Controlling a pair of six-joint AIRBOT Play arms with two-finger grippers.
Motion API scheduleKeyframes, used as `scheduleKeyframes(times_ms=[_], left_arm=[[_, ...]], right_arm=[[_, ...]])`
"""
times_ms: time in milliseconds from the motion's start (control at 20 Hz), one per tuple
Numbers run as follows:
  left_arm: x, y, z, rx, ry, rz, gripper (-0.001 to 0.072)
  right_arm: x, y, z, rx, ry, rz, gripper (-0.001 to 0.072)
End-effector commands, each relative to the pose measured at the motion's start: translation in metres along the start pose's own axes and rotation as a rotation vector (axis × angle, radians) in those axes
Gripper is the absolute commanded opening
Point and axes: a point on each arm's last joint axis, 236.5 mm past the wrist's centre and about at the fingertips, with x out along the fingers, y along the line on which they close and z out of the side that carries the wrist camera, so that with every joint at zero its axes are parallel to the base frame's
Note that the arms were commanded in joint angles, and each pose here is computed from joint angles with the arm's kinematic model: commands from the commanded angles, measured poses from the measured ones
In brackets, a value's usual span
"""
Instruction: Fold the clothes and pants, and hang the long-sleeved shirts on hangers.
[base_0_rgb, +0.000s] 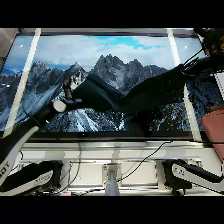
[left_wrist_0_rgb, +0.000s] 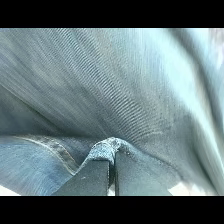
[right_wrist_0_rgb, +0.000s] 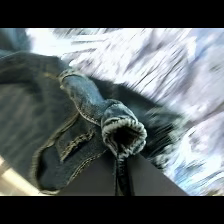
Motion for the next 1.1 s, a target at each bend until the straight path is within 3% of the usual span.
scheduleKeyframes(times_ms=[0, 200, 350, 550, 800, 1050], left_arm=[[-0.069, 0.079, 0.110, 0.122, -0.175, 0.227, 0.0023], [-0.172, 0.145, 0.207, 0.085, -0.399, 0.415, 0.0023], [-0.220, 0.165, 0.240, 0.182, -0.474, 0.557, 0.0023], [-0.247, 0.177, 0.254, 0.318, -0.486, 0.700, 0.0024], [-0.253, 0.181, 0.259, 0.360, -0.491, 0.741, 0.0024], [-0.260, 0.205, 0.241, 0.379, -0.382, 0.838, 0.0024]], right_arm=[[-0.012, -0.033, 0.039, -0.010, -0.156, -0.148, 0.0067], [-0.027, -0.063, 0.073, -0.012, -0.307, -0.283, 0.0067], [-0.035, -0.075, 0.084, -0.014, -0.360, -0.337, 0.0067], [-0.041, -0.084, 0.088, 0.056, -0.394, -0.366, 0.0067], [-0.041, -0.098, 0.076, 0.173, -0.367, -0.409, 0.0067], [-0.019, -0.121, 0.004, 0.346, -0.092, -0.494, 0.0067]])
